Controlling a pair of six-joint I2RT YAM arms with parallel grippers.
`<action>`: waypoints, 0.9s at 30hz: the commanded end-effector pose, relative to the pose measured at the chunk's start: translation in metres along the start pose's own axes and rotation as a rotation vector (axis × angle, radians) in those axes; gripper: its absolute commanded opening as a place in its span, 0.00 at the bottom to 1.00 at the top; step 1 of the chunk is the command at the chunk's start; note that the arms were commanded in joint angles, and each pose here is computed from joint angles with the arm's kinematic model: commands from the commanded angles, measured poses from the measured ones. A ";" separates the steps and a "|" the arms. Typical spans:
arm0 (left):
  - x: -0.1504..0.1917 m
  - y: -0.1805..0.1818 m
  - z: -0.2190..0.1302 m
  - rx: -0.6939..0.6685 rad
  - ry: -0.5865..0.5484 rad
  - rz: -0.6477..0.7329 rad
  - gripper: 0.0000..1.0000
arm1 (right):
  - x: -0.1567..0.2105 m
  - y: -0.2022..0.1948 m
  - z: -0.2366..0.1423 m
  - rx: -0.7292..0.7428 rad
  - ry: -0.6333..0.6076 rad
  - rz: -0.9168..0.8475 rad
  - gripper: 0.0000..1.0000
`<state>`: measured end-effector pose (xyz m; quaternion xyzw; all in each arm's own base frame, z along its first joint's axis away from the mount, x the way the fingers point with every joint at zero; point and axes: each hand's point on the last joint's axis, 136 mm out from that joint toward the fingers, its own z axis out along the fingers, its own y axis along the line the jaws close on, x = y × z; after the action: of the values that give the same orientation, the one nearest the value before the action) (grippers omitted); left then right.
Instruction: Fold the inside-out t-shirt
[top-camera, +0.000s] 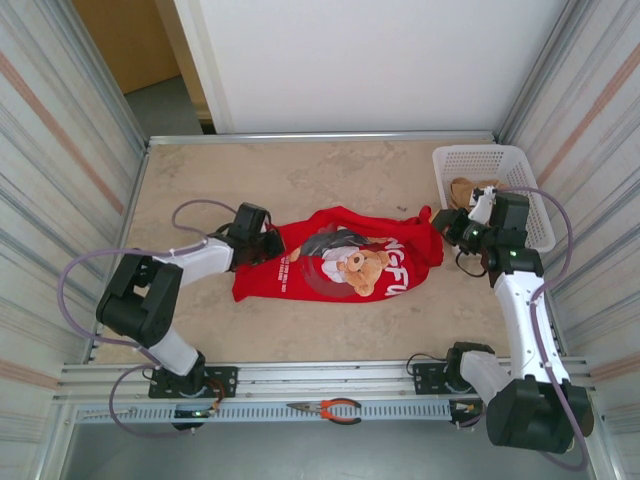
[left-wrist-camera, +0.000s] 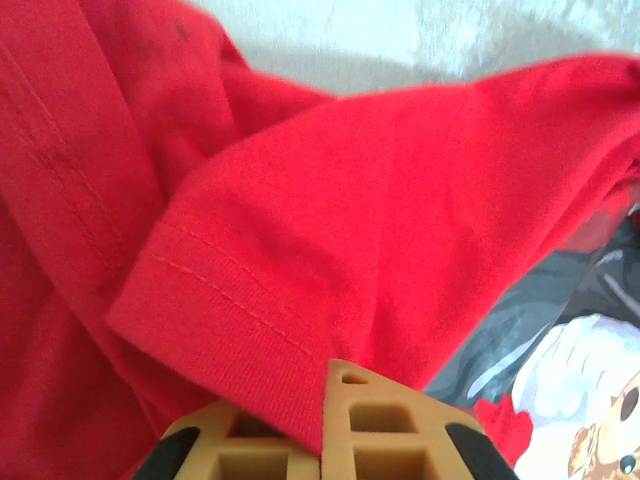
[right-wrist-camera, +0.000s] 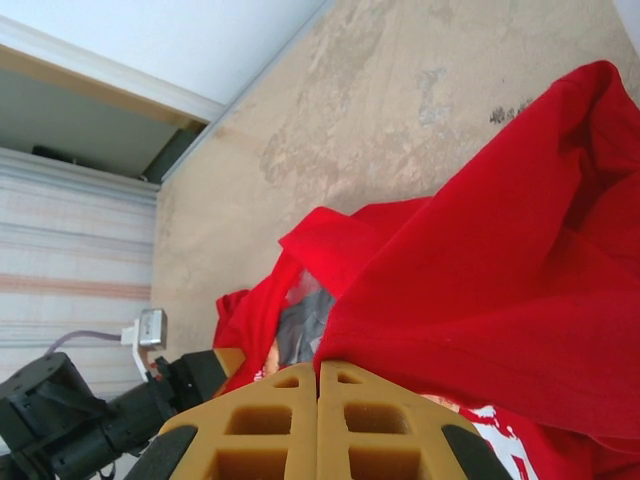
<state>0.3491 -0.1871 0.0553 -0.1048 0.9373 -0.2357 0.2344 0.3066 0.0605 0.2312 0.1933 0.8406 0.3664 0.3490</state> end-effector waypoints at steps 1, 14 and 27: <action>-0.061 -0.027 -0.038 0.050 -0.118 0.055 0.00 | -0.030 0.025 -0.001 -0.044 -0.046 -0.064 0.00; -0.236 -0.104 -0.261 0.446 -0.483 0.022 0.00 | -0.178 0.123 -0.082 -0.242 -0.353 -0.086 0.00; -0.219 -0.114 -0.337 0.537 -0.611 0.030 0.00 | -0.181 0.162 -0.144 -0.344 -0.454 -0.083 0.00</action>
<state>0.4074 -0.0872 0.4267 -0.1045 0.7590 -0.4073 0.4971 0.3603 -0.0176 0.4568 0.2083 0.7042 0.4232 0.5307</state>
